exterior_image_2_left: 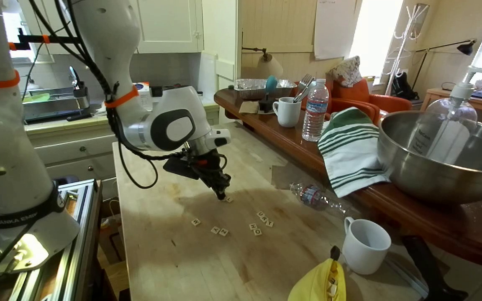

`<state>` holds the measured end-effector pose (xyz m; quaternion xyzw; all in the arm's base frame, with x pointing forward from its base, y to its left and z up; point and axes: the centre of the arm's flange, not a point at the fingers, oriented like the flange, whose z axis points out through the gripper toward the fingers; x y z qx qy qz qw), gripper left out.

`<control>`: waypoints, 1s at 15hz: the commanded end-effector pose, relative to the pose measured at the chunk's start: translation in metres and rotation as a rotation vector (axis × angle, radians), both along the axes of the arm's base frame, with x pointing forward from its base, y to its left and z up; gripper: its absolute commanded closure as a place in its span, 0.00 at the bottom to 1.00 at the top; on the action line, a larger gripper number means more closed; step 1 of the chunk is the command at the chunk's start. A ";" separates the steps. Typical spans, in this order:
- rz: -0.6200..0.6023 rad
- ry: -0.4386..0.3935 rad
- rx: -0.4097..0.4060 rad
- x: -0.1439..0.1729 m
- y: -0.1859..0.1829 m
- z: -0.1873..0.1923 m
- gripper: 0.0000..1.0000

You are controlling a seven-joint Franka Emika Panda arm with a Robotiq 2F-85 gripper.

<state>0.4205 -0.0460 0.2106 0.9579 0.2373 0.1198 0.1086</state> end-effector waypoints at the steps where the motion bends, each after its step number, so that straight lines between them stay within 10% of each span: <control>1: -0.037 0.003 0.004 0.003 -0.003 -0.015 1.00; 15: -0.196 -0.040 0.029 0.050 -0.021 -0.024 1.00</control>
